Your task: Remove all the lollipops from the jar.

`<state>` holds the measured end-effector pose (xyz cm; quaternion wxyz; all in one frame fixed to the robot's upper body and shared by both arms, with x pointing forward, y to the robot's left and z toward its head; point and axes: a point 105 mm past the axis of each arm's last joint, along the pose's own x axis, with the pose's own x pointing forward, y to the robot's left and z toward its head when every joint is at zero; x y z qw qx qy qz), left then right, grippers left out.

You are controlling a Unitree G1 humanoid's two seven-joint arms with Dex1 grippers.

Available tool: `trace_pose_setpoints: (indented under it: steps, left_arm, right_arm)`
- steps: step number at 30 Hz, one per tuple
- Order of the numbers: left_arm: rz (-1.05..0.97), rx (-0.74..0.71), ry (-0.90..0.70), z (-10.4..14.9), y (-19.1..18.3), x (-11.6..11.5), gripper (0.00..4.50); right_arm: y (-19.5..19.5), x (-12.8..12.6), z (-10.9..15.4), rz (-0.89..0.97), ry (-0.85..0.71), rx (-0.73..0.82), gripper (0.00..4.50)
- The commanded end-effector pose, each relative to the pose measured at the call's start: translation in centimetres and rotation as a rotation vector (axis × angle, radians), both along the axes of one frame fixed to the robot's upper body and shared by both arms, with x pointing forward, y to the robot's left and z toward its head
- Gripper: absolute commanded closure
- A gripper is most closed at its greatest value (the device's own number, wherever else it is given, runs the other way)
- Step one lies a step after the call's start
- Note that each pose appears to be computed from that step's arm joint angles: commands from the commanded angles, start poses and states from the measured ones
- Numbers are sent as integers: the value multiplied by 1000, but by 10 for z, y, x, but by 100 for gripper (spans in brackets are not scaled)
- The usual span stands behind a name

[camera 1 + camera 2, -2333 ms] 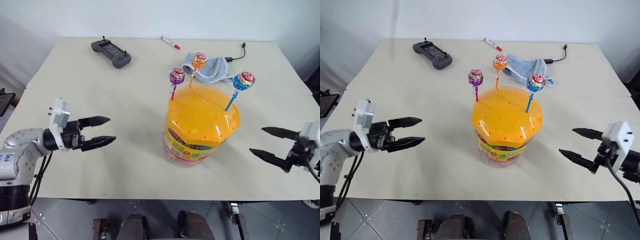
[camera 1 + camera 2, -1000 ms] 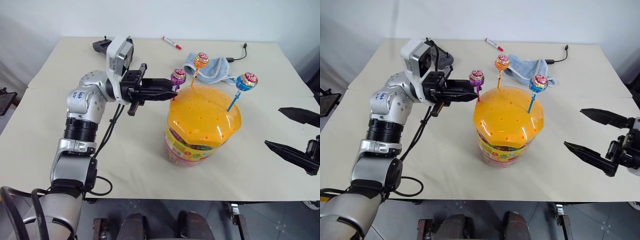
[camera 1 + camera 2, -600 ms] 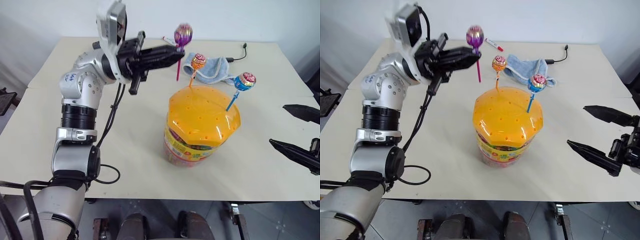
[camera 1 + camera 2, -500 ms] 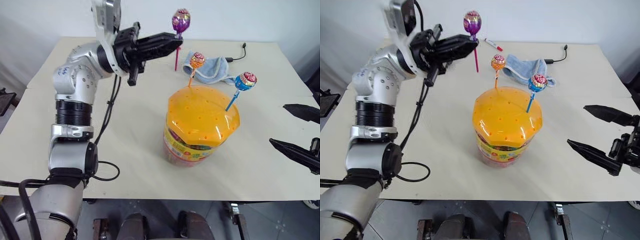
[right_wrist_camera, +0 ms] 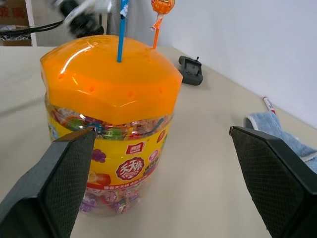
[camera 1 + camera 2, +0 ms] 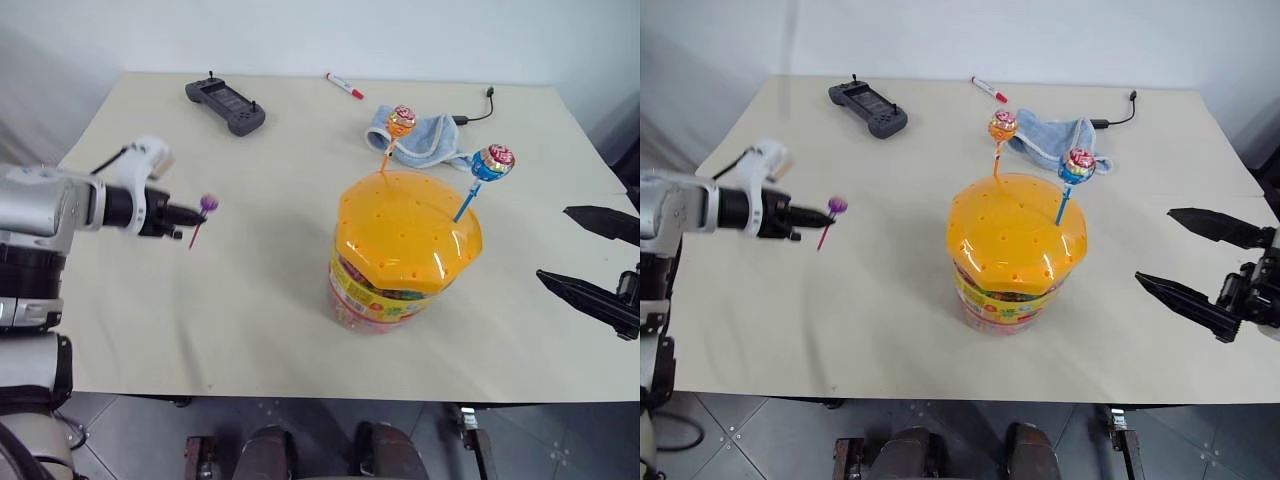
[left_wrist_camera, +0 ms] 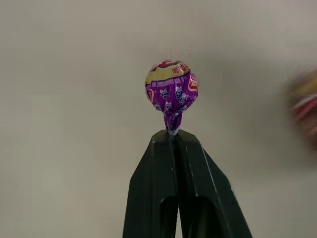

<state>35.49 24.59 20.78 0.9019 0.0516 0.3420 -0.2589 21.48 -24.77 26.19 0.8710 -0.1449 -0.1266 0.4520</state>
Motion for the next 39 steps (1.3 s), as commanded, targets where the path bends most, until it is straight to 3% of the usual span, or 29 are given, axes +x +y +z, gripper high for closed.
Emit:
trace_pose_setpoints:
  steps: [1,4,7,14,20,23,28,32,36,39]
  left_arm:
    - [136,108,59,-8,26,-11,449]
    - [239,153,156,-24,43,-19,449]
    - [275,160,201,-28,48,-24,386]
    - [257,182,195,-19,45,-29,183]
    - [22,133,28,30,-2,-23,3]
    - [-114,92,-79,52,-26,-16,3]
    - [-500,-41,-419,89,-82,-6,3]
    - [-794,-332,-695,121,-128,-12,3]
    - [-1037,-531,-802,126,-155,-20,3]
    - [-1103,-589,-802,124,-172,-16,3]
  right_arm:
    - [1,0,7,17,-38,-18,0]
    - [1,4,6,25,-36,-20,0]
    - [3,8,6,33,-34,-20,0]
    - [4,12,6,40,-35,-23,0]
    - [1,13,10,30,-45,-35,0]
    - [0,12,11,28,-49,-37,0]
    - [-2,10,21,27,-86,-25,0]
    - [-2,4,27,32,-110,-16,0]
    - [-5,-1,28,-6,-124,-20,0]
    - [-7,-6,26,-30,-127,-16,0]
